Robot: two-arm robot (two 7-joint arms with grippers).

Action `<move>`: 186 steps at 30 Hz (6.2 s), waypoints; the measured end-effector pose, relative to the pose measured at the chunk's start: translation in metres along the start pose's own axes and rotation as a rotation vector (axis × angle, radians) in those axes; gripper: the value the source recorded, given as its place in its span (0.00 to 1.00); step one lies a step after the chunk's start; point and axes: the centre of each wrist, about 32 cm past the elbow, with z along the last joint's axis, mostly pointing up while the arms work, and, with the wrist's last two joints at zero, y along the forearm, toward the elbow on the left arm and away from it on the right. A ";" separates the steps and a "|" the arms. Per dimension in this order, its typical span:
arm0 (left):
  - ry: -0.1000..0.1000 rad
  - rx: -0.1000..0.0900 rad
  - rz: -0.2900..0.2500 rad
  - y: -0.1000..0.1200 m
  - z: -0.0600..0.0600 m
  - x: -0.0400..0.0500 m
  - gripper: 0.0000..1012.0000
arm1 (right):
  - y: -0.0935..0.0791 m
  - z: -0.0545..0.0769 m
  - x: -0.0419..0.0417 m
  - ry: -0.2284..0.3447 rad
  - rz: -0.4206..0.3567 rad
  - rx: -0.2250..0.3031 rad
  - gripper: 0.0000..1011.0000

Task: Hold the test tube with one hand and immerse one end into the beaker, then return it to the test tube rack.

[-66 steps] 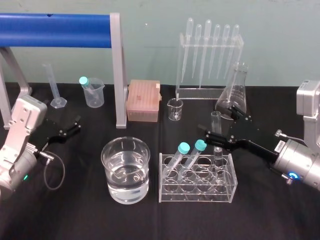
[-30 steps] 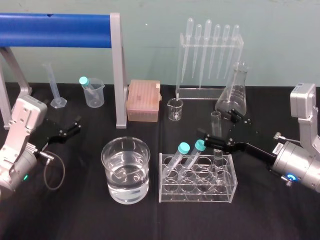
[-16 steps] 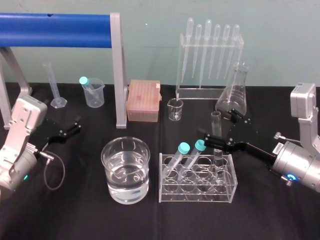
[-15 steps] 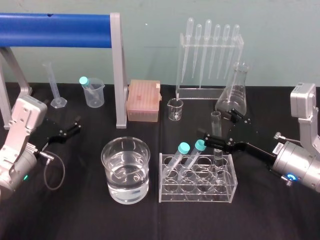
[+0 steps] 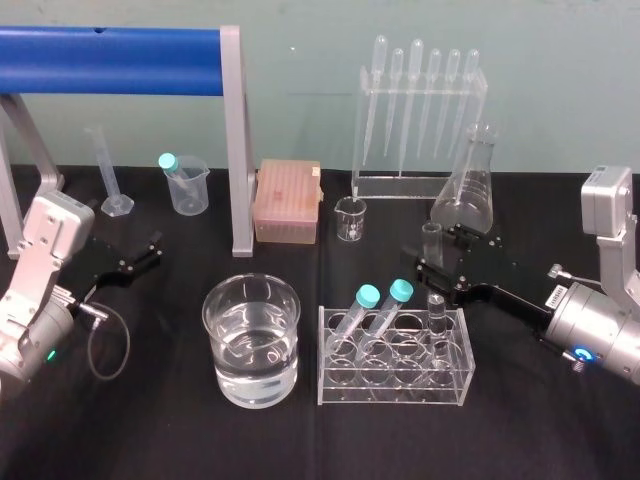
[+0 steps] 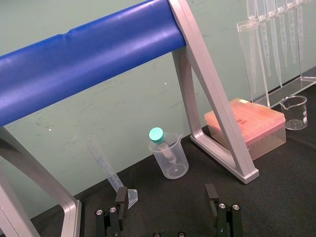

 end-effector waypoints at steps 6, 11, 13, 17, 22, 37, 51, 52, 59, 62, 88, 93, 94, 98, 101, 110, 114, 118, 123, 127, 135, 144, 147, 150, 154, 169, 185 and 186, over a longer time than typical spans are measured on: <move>0.000 0.000 0.000 0.000 0.000 0.0000 0.99 | 0.000 0.000 0.0000 0.000 0.000 0.000 0.43; 0.000 0.000 0.000 0.000 0.000 0.0000 0.99 | 0.000 0.000 0.0000 0.000 0.000 0.000 0.27; 0.000 0.000 0.000 0.000 0.000 0.0000 0.99 | 0.000 0.000 0.0000 0.000 0.000 0.001 0.23; 0.000 0.000 0.000 0.000 0.000 0.0000 0.99 | 0.000 0.000 0.0000 0.000 0.000 0.001 0.23; 0.000 0.000 0.000 0.000 0.000 0.0000 0.99 | 0.000 0.000 0.0000 0.000 0.000 0.001 0.23; 0.000 0.000 0.000 0.000 0.000 0.0000 0.99 | -0.002 0.007 0.0022 0.058 0.010 0.048 0.23; 0.000 0.000 0.000 0.000 0.000 0.0000 0.99 | -0.004 0.029 0.0093 0.033 -0.008 0.192 0.23; 0.000 0.000 0.000 0.000 0.000 0.0000 0.99 | -0.003 0.031 0.0106 0.028 -0.013 0.214 0.23; 0.000 0.000 0.000 0.000 0.000 0.0000 0.99 | 0.007 0.027 0.0159 0.018 -0.023 0.299 0.23; 0.000 0.000 0.000 0.000 0.000 0.0000 0.99 | 0.011 0.022 0.0177 0.019 -0.026 0.312 0.23; 0.000 0.000 0.000 0.000 0.000 0.0000 0.99 | 0.019 0.012 0.0205 0.005 -0.045 0.296 0.23; 0.000 0.000 0.000 0.000 0.000 0.0000 0.99 | 0.019 0.012 0.0203 0.006 -0.044 0.295 0.23; 0.000 0.000 0.000 0.000 0.000 0.0000 0.99 | 0.019 0.012 0.0203 0.007 -0.044 0.295 0.23; 0.000 0.000 0.000 0.000 0.000 0.0000 0.99 | 0.019 0.012 0.0203 0.007 -0.044 0.295 0.23; 0.000 0.000 0.000 0.000 0.000 0.0000 0.99 | 0.018 0.012 0.0203 0.007 -0.044 0.295 0.23; 0.000 0.000 0.000 0.000 0.000 0.0000 0.99 | 0.018 0.012 0.0203 0.007 -0.044 0.295 0.23; 0.000 0.000 0.000 0.000 0.000 0.0000 0.99 | 0.018 0.012 0.0203 0.008 -0.044 0.295 0.23; 0.000 0.000 0.000 0.000 0.000 0.0000 0.99 | 0.018 0.012 0.0203 0.008 -0.044 0.295 0.23; 0.000 0.000 0.000 0.000 0.000 0.0000 0.99 | 0.018 0.012 0.0203 0.007 -0.044 0.295 0.23; 0.000 0.000 0.000 0.000 0.000 0.0000 0.99 | 0.018 0.012 0.0203 0.007 -0.044 0.295 0.23; 0.000 0.000 0.000 0.000 0.000 0.0000 0.99 | 0.033 0.025 0.0259 -0.005 0.025 0.342 0.23; 0.000 0.000 0.000 0.000 0.000 0.0000 0.99 | 0.073 0.047 0.0270 -0.017 0.211 0.408 0.23; 0.000 0.000 0.000 0.000 0.000 0.0000 0.99 | 0.088 0.054 0.0227 -0.012 0.289 0.428 0.23; 0.000 0.000 0.000 0.000 0.000 0.0000 0.99 | 0.103 0.060 0.0161 -0.008 0.370 0.443 0.23; 0.000 0.000 0.000 0.000 0.000 0.0000 0.99 | 0.118 0.066 0.0070 0.000 0.456 0.450 0.23; 0.000 0.000 0.000 0.000 0.000 0.0000 0.99 | 0.138 0.056 -0.0140 0.051 0.592 0.381 0.23; 0.000 0.000 0.000 0.000 0.000 0.0000 0.99 | 0.160 0.036 -0.0199 0.056 0.610 0.286 0.23; 0.000 0.000 0.000 0.000 0.000 0.0000 0.99 | 0.160 0.036 -0.0201 0.055 0.610 0.282 0.23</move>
